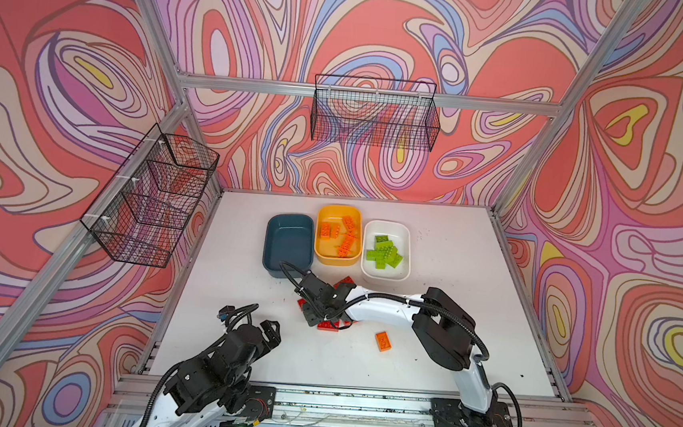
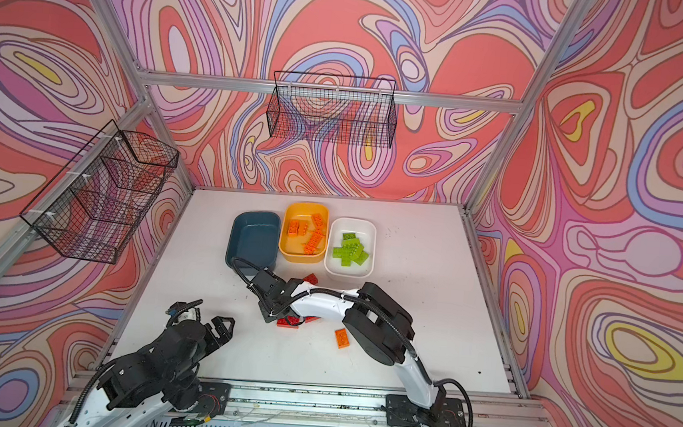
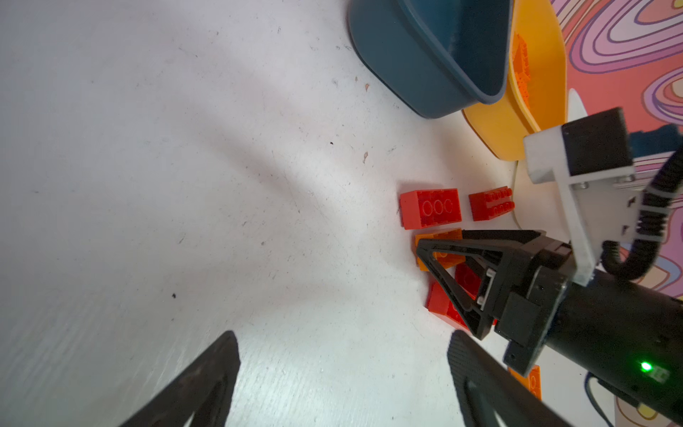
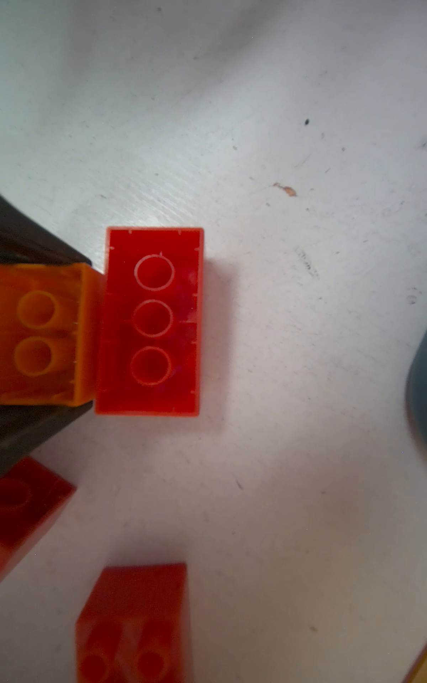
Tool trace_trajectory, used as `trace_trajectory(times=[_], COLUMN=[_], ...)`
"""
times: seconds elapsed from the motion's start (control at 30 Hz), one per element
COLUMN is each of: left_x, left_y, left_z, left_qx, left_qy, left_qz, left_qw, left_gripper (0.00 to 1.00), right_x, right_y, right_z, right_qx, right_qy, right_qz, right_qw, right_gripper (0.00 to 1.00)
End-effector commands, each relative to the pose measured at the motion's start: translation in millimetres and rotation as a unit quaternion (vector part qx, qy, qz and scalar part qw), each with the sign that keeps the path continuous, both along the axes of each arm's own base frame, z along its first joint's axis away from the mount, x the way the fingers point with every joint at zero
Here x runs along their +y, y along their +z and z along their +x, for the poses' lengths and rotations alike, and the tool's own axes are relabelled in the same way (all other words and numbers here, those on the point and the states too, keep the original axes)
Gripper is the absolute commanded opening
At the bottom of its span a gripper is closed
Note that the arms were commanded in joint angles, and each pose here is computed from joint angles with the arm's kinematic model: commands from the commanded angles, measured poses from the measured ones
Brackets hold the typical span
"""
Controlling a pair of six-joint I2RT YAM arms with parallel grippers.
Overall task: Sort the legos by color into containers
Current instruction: 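Grasp an orange 2x2 brick with the right gripper while the left arm withdraws, then lift the orange 2x2 brick into the yellow bin and open the right gripper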
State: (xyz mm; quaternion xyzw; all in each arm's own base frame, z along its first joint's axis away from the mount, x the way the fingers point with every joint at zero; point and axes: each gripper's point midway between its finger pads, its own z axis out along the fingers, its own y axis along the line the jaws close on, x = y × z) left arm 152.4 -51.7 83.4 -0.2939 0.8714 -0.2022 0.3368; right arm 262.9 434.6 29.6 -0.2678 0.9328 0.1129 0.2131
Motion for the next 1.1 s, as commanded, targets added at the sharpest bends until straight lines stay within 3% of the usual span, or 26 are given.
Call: trace_trajectory(times=[0.0,0.07,0.23,0.53,0.77,1.07], left_x=[15.4,14.0,2.1,-41.3,-71.8,-81.4], left_y=[-0.5,5.5,23.6,59.4,73.4,86.0], left_z=[-7.5,-4.4,10.0,51.4,77.8,89.0], left_qx=[0.023,0.023,0.015,-0.013,-0.007,-0.008], left_qy=[0.003,0.0,-0.023,-0.09,-0.126,-0.139], left_qz=[0.054,0.061,0.079,0.095,0.103,0.114], left_qw=[0.998,0.998,0.997,0.991,0.987,0.984], left_gripper=[0.94,1.0,1.0,1.0,1.0,1.0], right_x=[2.9,0.6,-17.0,-70.7,-82.5,-88.2], right_y=[39.6,57.1,90.5,122.7,101.0,60.6], right_z=[13.4,22.1,51.7,153.1,220.3,276.7], right_qx=[-0.044,-0.057,-0.084,-0.117,-0.126,-0.112], right_qy=[-0.004,-0.007,-0.024,-0.091,-0.115,-0.121], right_qz=[0.02,0.032,0.055,0.098,0.103,0.084], right_qw=[0.999,0.998,0.995,0.984,0.98,0.983], right_gripper=[0.44,0.43,0.43,0.43,0.43,0.46])
